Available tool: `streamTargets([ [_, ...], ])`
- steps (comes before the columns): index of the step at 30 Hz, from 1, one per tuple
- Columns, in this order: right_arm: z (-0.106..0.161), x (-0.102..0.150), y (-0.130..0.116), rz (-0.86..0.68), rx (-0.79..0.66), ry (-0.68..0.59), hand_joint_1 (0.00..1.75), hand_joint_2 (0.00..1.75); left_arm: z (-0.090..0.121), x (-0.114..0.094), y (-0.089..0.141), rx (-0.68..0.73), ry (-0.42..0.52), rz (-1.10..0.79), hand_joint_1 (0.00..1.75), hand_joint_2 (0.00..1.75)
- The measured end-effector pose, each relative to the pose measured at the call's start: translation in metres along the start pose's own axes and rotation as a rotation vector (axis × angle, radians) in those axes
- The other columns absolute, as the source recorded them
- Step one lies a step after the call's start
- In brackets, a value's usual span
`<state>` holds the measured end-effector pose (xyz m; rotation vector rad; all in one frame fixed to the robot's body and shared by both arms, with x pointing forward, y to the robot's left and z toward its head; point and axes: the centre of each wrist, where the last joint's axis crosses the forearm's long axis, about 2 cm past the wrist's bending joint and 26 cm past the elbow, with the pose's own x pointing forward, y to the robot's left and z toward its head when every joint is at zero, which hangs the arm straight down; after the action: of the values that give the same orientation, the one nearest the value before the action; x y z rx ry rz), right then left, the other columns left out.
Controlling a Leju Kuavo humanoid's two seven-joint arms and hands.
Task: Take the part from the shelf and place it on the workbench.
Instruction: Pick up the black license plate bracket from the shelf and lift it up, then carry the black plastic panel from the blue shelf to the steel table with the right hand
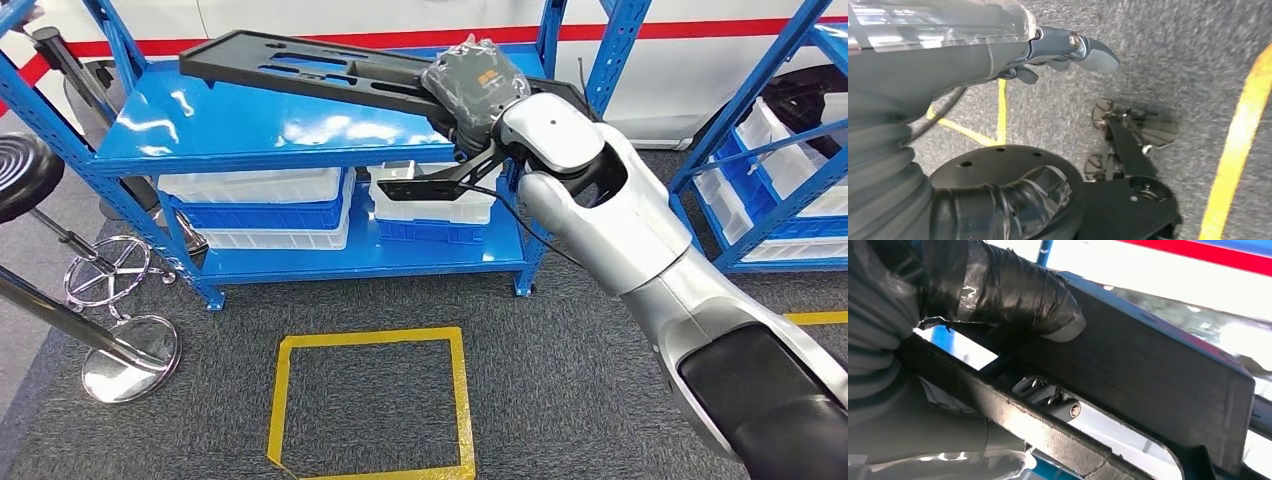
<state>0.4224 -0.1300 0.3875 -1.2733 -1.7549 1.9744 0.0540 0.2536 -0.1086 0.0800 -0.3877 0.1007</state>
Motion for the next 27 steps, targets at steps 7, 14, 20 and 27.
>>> streamTargets([
  [7, -0.0002, 0.0014, 0.0003, -0.001, 0.0, 0.004, 1.75, 1.75, 0.0002, -0.0007, 0.0003, 0.002, 0.002, 0.002, 0.0, 1.75],
  [14, -0.0004, 0.0028, -0.0017, 0.001, -0.007, 0.002, 1.75, 1.75, 0.0, -0.0005, 0.0009, 0.006, 0.0, 0.001, 0.0, 1.75],
  [20, -0.0001, 0.0021, -0.0022, 0.004, -0.009, 0.004, 1.75, 1.75, 0.0002, -0.0008, 0.0, 0.005, -0.002, 0.001, 0.0, 1.75],
  [27, 0.0017, 0.0014, 0.0033, 0.007, 0.002, 0.013, 1.75, 1.75, 0.0003, -0.0008, -0.0005, -0.002, -0.021, -0.011, 0.0, 1.75],
])
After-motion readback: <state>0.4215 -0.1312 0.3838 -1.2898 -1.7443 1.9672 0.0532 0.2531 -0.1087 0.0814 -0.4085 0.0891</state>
